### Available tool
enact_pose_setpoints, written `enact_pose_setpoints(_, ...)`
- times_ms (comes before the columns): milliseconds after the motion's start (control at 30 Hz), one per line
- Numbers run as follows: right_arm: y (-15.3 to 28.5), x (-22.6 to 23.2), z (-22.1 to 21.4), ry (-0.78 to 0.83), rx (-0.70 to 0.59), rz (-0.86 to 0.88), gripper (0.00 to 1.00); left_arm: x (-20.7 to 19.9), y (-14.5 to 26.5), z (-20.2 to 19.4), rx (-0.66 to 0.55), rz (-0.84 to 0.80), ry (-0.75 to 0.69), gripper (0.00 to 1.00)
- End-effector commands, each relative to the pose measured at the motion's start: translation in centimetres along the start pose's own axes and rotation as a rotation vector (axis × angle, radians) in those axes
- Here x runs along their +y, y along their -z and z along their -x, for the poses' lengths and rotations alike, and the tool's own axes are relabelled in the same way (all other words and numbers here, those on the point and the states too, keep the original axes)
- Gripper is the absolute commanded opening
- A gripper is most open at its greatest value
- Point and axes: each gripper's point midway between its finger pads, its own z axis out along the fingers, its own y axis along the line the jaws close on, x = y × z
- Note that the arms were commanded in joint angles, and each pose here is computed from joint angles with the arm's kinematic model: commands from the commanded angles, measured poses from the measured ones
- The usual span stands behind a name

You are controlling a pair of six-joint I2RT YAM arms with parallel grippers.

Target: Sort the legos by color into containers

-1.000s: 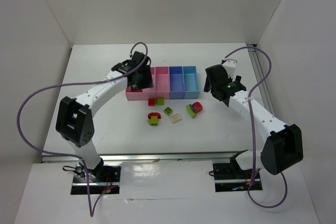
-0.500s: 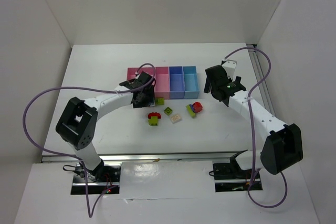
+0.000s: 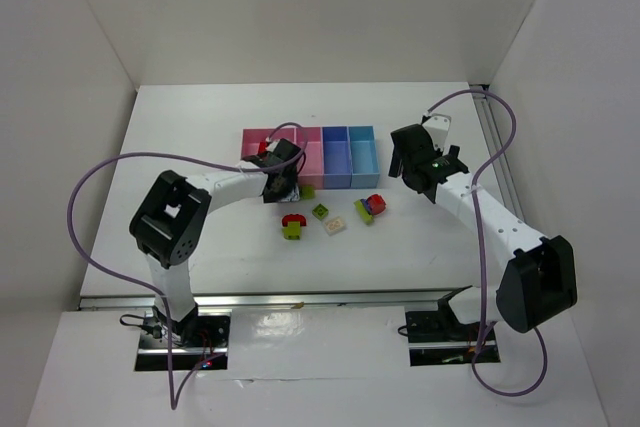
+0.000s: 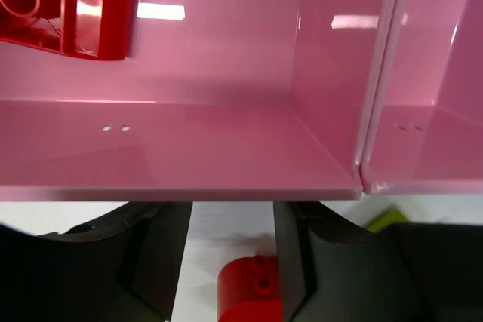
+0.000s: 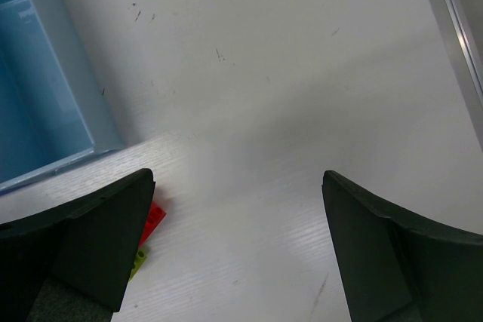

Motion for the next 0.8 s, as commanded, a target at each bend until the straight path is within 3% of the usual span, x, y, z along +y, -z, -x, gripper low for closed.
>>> enact_pose_setpoints(0, 0.2, -0.6, 1.3, -0.006, -0.035, -0.033, 0.99, -0.5, 0.1, 2.0, -0.065, 0.019, 0.008, 0.55)
enact_pose_setpoints(100, 0.0, -0.6, 1.2, -0.001, -0.029, -0.036, 0.99, 0.0, 0.1, 1.8, -0.059, 0.039, 0.003, 0.52)
enact_pose_setpoints(167, -0.2, -0.5, 1.0, 0.005, -0.022, -0.04, 0.99, 0.2, 0.1, 1.8, -0.059, 0.054, 0.025, 0.38)
enact_pose_setpoints(233, -0.1, -0.4, 1.3, -0.001, -0.029, -0.036, 0.99, 0.2, 0.5, 2.2, -0.075, 0.053, 0.041, 0.3)
enact_pose_setpoints(400, -0.2, -0.2, 1.5, -0.01, -0.029, -0.036, 0.99, -0.1, 2.8, 2.4, -0.06, 0.024, 0.051, 0.19)
enact_pose_setpoints(567, 0.3, -0.3, 1.7, -0.017, -0.032, -0.022, 0.99, 0.4, 7.1, 1.6, -0.007, -0.018, 0.046, 0.18)
enact_pose_setpoints(767, 0.6, -0.7, 1.6, -0.043, -0.035, -0.031, 0.99, 0.8, 11.6, 5.3, -0.106, -0.051, 0.047, 0.18)
